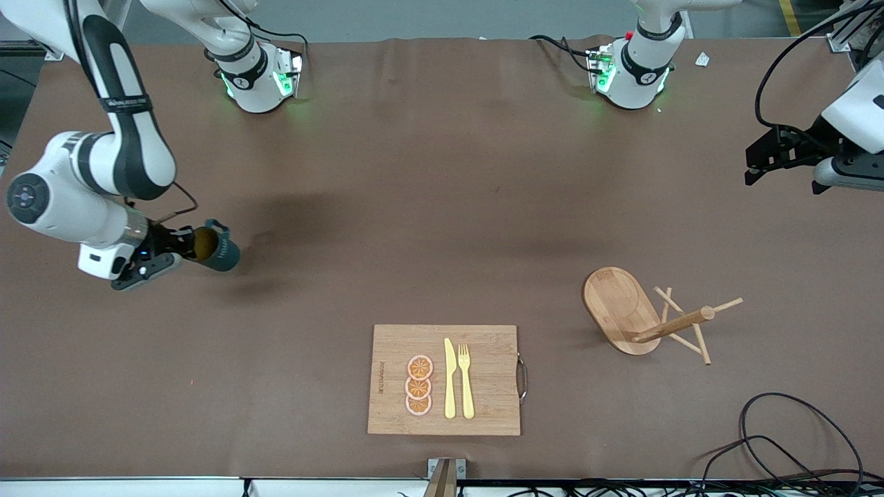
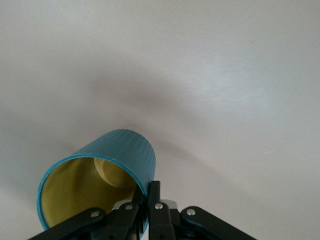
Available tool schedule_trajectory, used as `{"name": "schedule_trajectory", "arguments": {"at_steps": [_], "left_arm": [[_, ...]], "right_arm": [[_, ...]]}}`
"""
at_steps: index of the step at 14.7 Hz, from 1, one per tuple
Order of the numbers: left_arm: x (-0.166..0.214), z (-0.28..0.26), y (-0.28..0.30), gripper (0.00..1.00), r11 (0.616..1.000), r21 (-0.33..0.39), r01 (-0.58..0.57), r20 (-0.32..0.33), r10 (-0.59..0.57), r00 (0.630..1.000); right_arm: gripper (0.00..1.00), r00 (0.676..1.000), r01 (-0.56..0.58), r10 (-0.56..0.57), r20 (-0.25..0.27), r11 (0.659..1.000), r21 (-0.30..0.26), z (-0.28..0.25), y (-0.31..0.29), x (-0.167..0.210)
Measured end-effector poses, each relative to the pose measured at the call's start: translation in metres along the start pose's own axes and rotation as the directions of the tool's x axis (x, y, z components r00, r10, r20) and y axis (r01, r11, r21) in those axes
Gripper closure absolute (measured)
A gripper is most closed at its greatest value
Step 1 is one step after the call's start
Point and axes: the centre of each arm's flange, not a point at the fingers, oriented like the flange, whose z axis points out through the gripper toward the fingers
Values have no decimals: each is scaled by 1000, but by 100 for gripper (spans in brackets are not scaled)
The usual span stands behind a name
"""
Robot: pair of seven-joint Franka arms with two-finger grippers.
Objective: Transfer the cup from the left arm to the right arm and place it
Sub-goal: 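Carry the mug with the right gripper away from the stand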
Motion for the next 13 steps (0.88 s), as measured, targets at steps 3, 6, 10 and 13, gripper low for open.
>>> {"name": "schedule_trajectory", "arguments": {"at_steps": [3,6,10,13], "left_arm": [[2,-4,25,0,1000,-2,-11,-9,11,1000],[2,-4,24,0,1000,-1,-10,-9,10,1000],[2,-3,22,0,1000,-1,-7,-7,7,1000],[2,-3,20,0,1000,-1,-4,-6,4,1000]], "right_arm": [[94,966,257,-258,1,966,-33,4,22,-15],[94,872,489,-489,13,871,-32,14,30,-17],[94,680,733,-733,26,679,-27,26,30,-11],[94,520,854,-853,37,519,-39,36,32,-6]]}}
